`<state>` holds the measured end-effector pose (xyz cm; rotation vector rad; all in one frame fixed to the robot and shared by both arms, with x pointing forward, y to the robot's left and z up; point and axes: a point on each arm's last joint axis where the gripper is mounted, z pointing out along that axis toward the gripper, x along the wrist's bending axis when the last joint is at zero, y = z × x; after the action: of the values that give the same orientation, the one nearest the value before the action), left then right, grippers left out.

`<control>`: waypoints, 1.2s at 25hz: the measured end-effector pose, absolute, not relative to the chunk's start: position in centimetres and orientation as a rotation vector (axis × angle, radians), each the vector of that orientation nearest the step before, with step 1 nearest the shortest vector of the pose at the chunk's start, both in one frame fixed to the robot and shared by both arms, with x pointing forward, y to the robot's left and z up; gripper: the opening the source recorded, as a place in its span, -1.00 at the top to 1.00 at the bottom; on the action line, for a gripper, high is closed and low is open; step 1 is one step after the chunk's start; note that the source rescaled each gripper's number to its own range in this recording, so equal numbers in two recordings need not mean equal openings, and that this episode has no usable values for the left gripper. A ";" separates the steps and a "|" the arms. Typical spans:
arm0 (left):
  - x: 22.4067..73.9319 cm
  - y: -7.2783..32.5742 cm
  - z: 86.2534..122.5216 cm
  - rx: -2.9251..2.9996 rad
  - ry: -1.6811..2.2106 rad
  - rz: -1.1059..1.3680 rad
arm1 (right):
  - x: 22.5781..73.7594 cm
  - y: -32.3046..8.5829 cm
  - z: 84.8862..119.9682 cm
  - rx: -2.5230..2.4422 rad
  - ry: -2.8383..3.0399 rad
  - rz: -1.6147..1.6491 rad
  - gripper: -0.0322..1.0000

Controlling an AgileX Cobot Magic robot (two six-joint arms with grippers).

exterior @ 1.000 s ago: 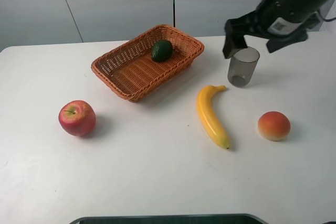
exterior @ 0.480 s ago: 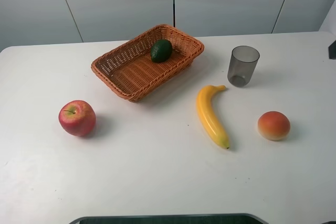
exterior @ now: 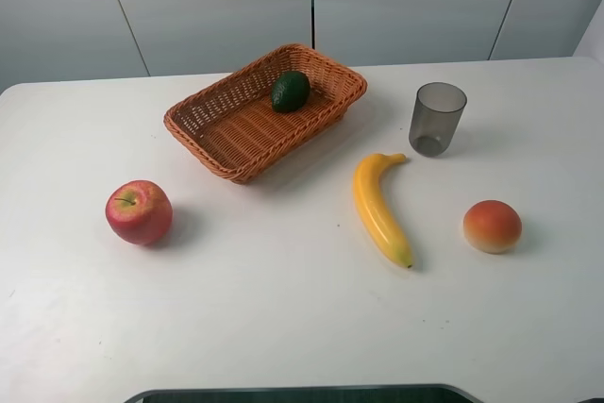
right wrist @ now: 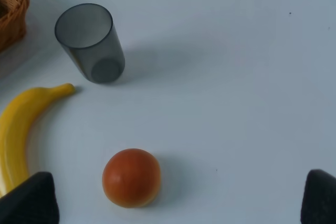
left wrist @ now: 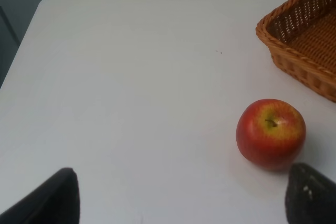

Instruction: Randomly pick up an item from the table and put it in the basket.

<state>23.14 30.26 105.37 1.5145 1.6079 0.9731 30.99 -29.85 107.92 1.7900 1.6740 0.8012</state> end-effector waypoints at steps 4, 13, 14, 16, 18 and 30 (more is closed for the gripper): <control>23.1 30.3 105.4 1.515 1.608 0.973 | 28.6 -29.8 106.6 1.725 1.636 0.855 -1.00; 23.1 30.3 105.4 1.515 1.608 0.973 | 24.4 -29.4 106.2 1.633 1.557 0.989 -1.00; 23.1 30.3 105.4 1.515 1.608 0.973 | 24.1 -29.4 106.2 1.624 1.550 1.002 -1.00; 23.1 30.3 105.4 1.515 1.608 0.973 | 23.4 -29.4 106.1 1.599 1.532 1.023 -1.00; 23.1 30.3 105.4 1.515 1.608 0.973 | 23.2 -29.4 105.8 1.588 1.528 1.028 -1.00; 23.1 30.3 105.4 1.515 1.608 0.973 | 23.2 -29.3 105.1 1.601 1.561 1.003 -1.00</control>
<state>23.14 30.26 105.37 1.5145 1.6079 0.9731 23.21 -29.33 105.15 1.6006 1.5612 1.0033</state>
